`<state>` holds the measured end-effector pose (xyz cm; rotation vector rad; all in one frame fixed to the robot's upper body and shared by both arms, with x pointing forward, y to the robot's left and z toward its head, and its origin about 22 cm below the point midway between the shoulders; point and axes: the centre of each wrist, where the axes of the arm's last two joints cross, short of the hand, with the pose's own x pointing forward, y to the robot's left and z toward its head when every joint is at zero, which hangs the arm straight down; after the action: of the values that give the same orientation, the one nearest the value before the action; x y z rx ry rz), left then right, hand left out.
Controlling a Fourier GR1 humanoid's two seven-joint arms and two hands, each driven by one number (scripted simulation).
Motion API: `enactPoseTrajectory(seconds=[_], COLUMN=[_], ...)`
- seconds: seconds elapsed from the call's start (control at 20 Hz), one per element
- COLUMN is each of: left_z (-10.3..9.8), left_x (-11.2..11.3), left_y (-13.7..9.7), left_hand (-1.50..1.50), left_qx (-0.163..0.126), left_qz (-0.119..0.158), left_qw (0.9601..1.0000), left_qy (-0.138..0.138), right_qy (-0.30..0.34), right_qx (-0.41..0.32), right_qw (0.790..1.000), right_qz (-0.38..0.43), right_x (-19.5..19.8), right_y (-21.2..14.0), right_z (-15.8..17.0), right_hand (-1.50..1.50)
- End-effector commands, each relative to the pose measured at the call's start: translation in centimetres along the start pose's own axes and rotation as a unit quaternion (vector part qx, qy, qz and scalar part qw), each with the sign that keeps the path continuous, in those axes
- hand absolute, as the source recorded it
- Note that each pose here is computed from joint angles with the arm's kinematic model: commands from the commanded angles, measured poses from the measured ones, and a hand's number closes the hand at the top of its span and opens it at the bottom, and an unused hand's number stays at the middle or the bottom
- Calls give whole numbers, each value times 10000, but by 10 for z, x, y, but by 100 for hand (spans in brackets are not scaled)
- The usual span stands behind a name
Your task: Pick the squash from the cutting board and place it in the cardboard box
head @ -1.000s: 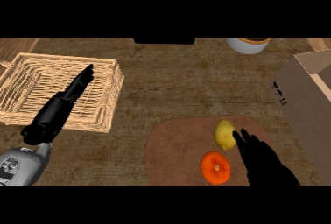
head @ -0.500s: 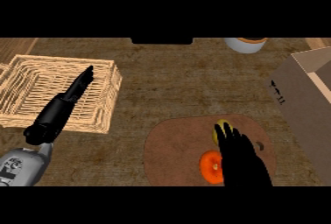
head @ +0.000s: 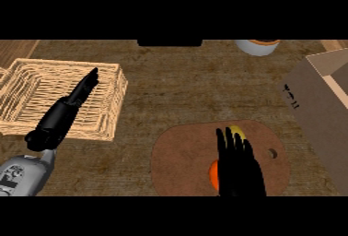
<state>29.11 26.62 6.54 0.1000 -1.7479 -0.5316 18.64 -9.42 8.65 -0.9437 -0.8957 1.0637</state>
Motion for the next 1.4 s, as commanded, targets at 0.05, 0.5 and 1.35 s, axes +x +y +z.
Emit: enactPoseTrajectory(seconds=[0.05, 0.5, 1.35], left_z=[8, 1, -5], left_x=[-4, 1, 7], left_y=[-2, 6, -2], left_hand=[0, 0, 0], left_qx=[11, 18, -99], left_qz=[-2, 5, 34], left_qw=[10000, 10000, 9999], left_qy=[10, 9, -2], right_qy=[1214, 1073, 763], right_qx=[176, 340, 509], right_qw=[9912, 9931, 9937], right_qz=[502, 332, 645], right_x=[11, 29, -11], right_y=[14, 21, 44], right_z=[-7, -15, -24], right_hand=[-150, -150, 150])
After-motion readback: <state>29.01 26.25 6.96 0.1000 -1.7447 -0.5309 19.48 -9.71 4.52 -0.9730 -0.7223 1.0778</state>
